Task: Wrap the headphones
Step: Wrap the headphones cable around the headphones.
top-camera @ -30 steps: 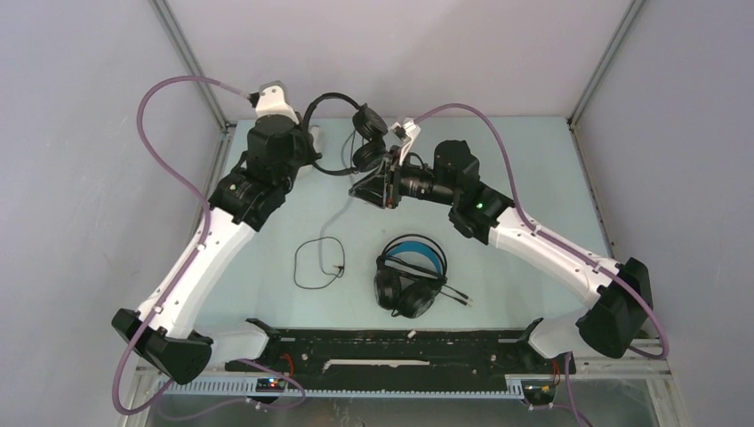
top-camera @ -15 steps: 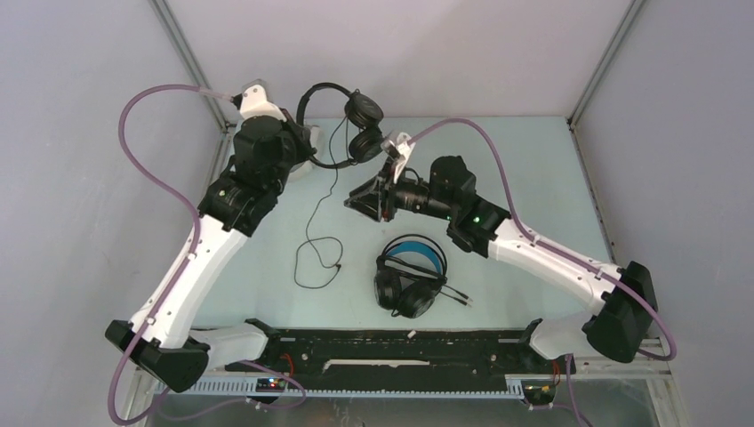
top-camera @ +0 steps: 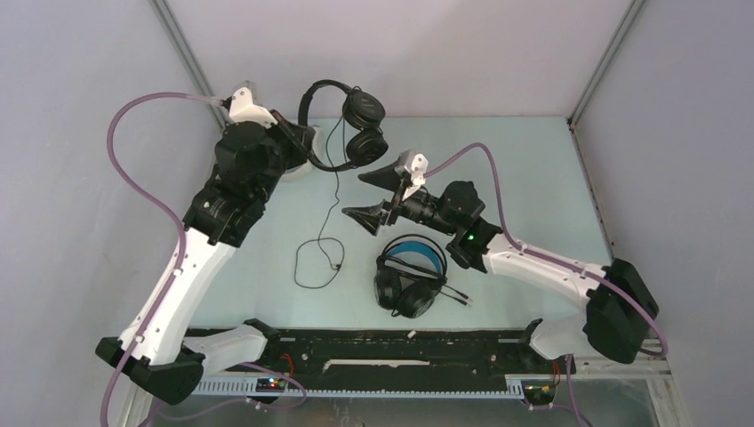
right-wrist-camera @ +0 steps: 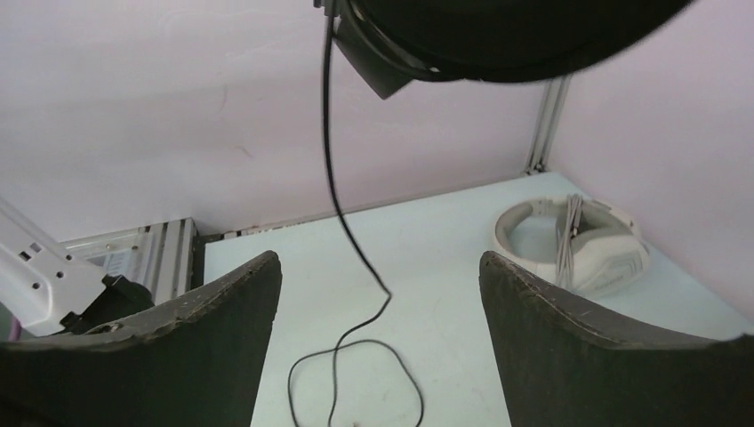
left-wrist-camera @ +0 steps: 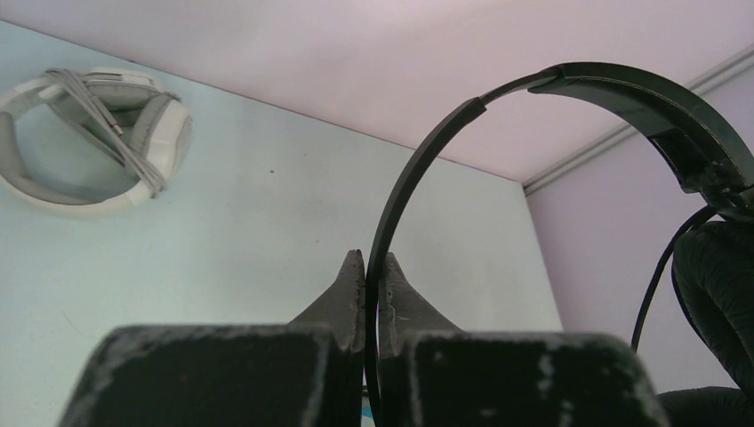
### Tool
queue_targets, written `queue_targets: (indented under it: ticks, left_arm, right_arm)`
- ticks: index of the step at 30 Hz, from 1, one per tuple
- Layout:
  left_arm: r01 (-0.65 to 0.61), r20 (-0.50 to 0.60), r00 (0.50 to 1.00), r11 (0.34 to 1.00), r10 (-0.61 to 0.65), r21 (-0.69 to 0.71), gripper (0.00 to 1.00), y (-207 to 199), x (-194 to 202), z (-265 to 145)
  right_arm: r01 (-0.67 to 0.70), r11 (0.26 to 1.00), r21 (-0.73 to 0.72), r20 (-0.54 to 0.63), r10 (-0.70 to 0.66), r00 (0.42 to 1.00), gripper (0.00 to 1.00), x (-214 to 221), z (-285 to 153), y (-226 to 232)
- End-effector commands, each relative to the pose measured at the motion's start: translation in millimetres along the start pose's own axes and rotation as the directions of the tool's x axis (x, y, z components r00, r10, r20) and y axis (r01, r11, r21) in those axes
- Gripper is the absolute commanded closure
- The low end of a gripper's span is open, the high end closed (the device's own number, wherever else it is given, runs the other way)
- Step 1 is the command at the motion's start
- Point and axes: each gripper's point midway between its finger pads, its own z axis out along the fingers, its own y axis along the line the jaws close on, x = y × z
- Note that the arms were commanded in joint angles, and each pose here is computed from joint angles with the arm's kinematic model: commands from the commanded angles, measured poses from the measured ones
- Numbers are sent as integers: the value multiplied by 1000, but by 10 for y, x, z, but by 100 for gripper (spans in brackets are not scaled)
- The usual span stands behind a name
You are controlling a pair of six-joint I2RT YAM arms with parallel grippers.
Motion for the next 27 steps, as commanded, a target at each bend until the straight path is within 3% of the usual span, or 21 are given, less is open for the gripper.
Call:
queue_targets:
  ticks: [1, 12, 21, 24, 27]
  left_arm:
    - [99, 85, 990, 982, -113, 159, 100, -373, -432, -245]
    - [108, 92, 987, 972, -129, 210, 100, -449, -486, -349]
    - [127, 76, 986, 963, -149, 238, 100, -506, -456, -332]
    - [133, 64, 986, 959, -153, 250, 100, -537, -438, -321]
    - [145, 59, 984, 952, -167, 269, 100, -580, -454, -338]
  right_arm:
    - [77, 997, -28, 155, -72, 985, 16, -212, 160, -7]
    - [0, 985, -171, 238, 41, 970, 22, 139, 409, 182]
    - [-24, 959, -281, 237, 93, 967, 30, 290, 458, 354]
    - [-41, 964, -264, 213, 100, 972, 41, 356, 469, 308]
    - [-75, 964, -254, 181, 123, 976, 69, 421, 464, 246]
